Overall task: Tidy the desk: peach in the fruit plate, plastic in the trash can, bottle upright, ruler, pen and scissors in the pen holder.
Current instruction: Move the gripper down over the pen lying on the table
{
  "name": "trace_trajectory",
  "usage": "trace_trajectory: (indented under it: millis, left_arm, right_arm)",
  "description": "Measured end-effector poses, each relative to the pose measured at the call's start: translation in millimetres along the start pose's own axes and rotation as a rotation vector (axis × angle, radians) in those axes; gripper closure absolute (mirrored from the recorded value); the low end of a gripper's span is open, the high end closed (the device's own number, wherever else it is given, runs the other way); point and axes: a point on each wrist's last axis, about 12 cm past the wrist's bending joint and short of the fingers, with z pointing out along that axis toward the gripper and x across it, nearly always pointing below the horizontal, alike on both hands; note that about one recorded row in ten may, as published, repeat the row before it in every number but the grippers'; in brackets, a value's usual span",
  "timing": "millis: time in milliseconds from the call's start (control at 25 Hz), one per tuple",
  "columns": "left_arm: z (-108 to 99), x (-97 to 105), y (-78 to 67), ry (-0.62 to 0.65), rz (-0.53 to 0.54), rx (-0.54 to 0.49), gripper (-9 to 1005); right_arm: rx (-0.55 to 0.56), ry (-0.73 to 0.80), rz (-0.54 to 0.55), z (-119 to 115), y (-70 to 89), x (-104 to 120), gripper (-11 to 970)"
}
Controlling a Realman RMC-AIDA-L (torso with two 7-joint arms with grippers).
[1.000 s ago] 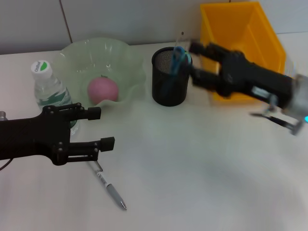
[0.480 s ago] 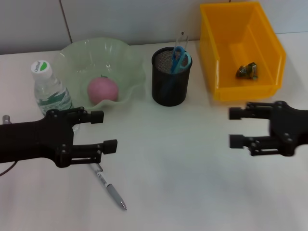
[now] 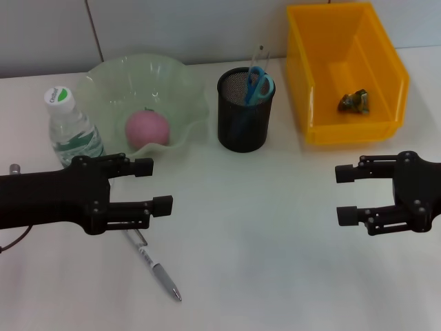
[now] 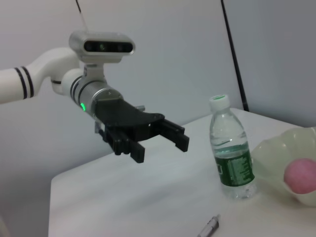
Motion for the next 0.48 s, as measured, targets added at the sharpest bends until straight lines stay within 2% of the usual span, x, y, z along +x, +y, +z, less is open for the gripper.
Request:
trace_trajectory:
  millis: [480]
  left_arm:
    - [-1.4, -0.2, 1.1, 0.004, -0.011, -0.004, 181]
  right_arm:
    - [-0.004, 0.089, 0.007, 1.8, -3.6, 0.8, 190]
